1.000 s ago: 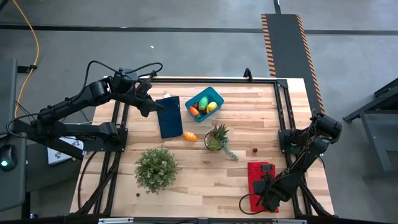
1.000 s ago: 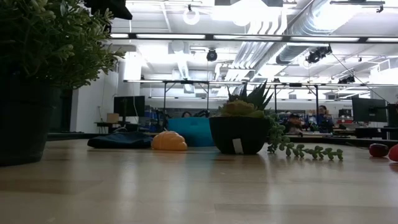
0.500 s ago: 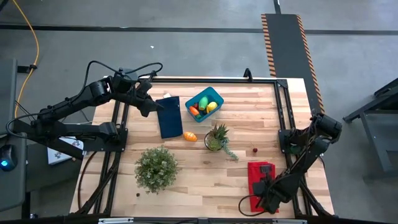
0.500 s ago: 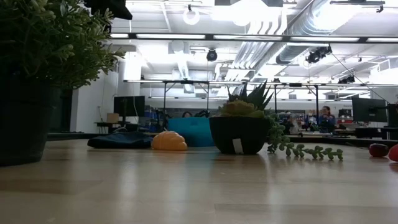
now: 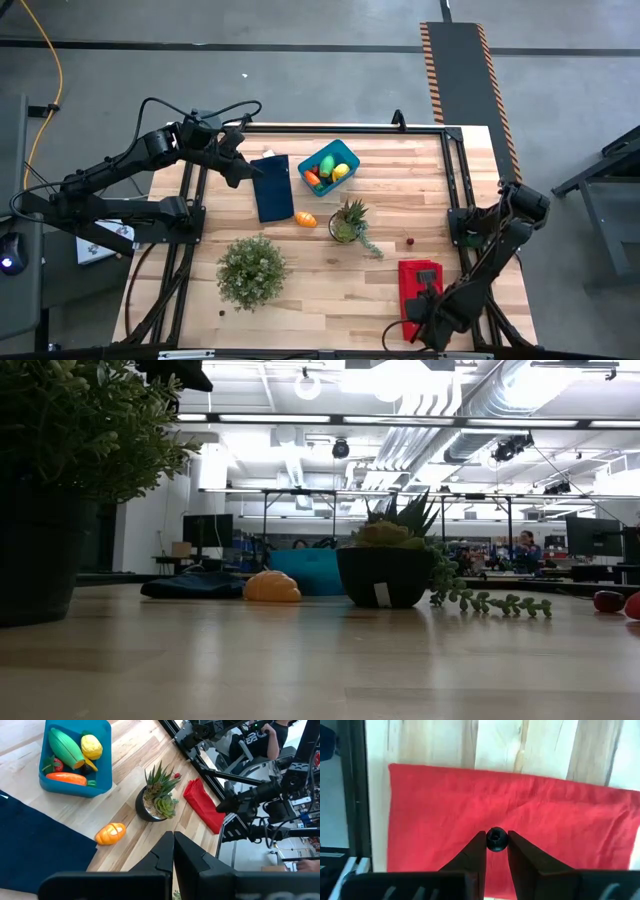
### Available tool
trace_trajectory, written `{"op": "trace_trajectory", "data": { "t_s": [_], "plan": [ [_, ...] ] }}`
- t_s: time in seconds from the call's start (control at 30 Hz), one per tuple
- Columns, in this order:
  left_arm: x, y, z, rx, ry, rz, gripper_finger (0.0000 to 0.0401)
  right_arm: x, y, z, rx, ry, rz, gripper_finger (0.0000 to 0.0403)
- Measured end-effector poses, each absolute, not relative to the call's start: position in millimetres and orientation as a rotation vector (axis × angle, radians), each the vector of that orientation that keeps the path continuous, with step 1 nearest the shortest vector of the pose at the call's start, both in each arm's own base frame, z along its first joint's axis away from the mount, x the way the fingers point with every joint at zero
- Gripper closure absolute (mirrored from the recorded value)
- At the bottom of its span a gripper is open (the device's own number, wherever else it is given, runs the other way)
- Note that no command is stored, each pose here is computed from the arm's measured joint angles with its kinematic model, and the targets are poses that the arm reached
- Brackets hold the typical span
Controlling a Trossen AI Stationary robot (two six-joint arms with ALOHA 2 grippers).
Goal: Pick and placing Produce into tupperware
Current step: Put the right blue berry into the blue bin
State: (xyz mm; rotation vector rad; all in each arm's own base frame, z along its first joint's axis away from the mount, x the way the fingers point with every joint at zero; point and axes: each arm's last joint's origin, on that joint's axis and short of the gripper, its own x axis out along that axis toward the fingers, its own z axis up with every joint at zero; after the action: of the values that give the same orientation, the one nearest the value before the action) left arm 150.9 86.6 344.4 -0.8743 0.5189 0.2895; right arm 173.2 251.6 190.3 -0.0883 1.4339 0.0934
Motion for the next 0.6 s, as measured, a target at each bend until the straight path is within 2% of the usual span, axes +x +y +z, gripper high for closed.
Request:
{"op": "trace_trajectory", "data": {
  "t_s": [0.6],
  "plan": [
    [150.9,86.5,344.4,-0.876,0.519,0.286,0.04,181.0,256.5,262.7,-0.172,1.353,0.006,0.0352]
  ]
}}
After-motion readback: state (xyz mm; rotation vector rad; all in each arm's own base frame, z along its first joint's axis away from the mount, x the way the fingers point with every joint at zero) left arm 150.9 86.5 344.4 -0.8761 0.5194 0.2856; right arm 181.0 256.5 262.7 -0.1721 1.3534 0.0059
